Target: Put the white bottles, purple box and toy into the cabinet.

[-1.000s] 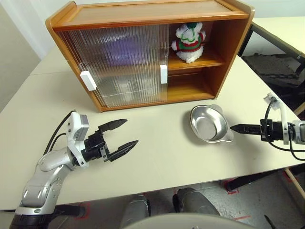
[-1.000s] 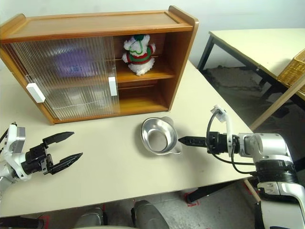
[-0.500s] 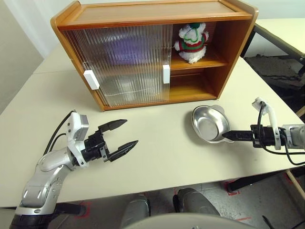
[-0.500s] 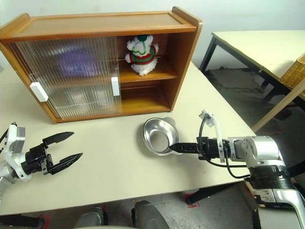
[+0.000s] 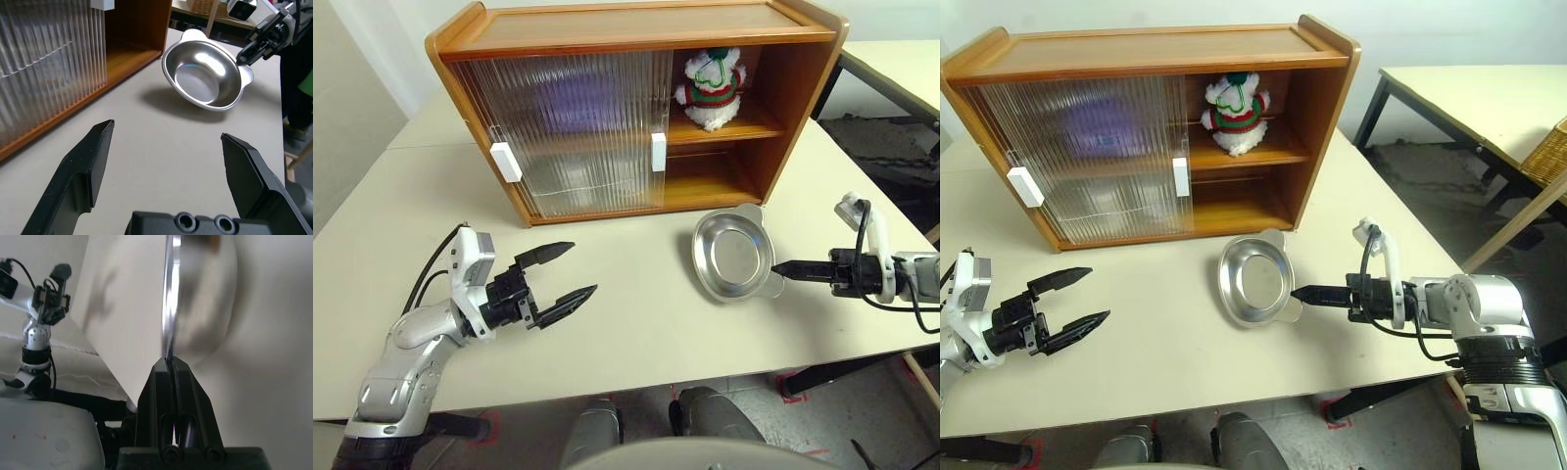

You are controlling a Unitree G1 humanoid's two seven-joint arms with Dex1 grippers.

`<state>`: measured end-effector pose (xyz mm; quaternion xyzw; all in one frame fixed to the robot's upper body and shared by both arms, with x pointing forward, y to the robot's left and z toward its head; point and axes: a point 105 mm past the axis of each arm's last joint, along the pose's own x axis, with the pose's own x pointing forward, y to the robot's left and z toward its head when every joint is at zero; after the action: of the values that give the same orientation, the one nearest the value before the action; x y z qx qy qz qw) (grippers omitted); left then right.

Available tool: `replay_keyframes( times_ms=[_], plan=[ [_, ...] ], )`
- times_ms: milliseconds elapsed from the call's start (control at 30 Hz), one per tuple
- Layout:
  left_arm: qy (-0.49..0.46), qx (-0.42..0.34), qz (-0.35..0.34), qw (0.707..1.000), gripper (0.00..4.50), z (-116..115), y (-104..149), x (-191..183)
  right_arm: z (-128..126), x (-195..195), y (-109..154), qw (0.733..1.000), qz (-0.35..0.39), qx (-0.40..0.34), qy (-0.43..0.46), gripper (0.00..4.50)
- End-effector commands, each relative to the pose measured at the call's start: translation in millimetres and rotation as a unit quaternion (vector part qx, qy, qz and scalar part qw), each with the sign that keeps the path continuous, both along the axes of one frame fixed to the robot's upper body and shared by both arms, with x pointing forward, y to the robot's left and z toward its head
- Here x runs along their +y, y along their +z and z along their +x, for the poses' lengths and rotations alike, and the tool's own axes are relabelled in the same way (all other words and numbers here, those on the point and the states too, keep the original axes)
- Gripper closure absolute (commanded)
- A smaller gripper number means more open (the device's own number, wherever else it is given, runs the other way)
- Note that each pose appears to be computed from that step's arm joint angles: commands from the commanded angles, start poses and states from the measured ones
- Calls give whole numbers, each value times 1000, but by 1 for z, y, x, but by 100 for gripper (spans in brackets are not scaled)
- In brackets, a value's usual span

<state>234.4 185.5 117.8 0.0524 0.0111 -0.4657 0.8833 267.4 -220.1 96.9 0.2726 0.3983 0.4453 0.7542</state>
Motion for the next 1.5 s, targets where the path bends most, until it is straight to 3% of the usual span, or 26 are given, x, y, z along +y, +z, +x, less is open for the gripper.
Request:
replay_keyframes(
  times_ms=[33, 667, 900, 1500],
  plan=[
    [-1, 1, 3, 1000, 0, 2, 0, 1, 3, -3, 3, 1000, 1, -2, -12, 448],
    [4, -2, 1, 1000, 0, 1, 0, 1, 20, 8, 36, 990, 133, -20, -49, 448],
    [2, -4, 2, 1000, 0, 1, 0, 1, 45, 7, 52, 973, 194, -64, -108, 448],
    [2, -10, 4, 1000, 0, 1, 4, 2, 78, 38, 30, 971, 169, -86, -147, 448]
  ],
)
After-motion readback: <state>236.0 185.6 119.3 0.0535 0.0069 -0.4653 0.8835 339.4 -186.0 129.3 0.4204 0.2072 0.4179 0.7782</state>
